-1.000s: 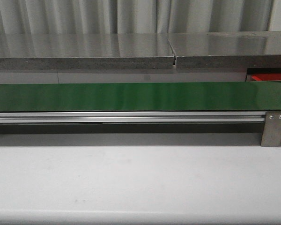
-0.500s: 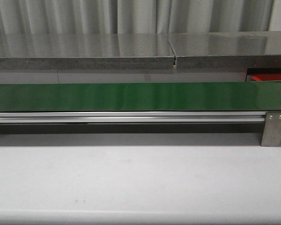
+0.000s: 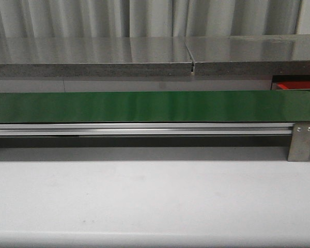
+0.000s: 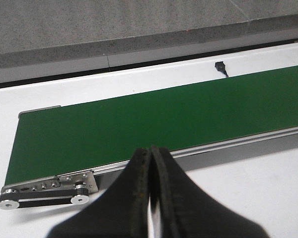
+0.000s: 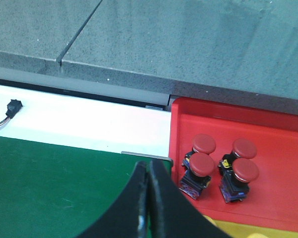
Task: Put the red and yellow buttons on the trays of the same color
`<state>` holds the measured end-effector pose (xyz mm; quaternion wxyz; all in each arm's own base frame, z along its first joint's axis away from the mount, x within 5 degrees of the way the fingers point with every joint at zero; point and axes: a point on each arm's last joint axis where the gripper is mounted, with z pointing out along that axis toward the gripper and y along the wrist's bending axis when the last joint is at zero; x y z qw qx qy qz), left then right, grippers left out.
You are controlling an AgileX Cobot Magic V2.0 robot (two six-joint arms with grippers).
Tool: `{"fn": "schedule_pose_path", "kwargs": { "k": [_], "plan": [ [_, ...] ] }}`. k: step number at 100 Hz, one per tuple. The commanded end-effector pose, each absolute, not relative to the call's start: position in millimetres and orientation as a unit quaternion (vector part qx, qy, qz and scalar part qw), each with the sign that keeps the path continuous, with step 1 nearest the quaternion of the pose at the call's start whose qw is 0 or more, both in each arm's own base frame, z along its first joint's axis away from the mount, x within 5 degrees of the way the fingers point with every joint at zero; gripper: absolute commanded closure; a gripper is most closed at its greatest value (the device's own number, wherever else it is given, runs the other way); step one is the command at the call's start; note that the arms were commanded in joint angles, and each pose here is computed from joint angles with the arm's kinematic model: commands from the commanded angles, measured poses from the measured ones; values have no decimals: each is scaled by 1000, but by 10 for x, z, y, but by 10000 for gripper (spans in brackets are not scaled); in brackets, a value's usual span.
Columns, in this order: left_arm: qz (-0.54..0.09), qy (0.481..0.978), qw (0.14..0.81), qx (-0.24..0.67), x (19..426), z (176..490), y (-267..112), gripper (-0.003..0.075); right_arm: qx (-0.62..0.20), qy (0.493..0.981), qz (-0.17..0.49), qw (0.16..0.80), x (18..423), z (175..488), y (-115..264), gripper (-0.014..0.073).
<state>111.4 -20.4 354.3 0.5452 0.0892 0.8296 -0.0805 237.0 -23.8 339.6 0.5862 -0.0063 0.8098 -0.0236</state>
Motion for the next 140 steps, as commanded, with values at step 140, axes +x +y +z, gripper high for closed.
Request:
{"fn": "schedule_pose_path", "kwargs": {
  "k": [140],
  "plan": [
    [-87,805,581,78,1127,3682,-206,741,16,711,-33,702,836,3023,-58,685]
  ]
}}
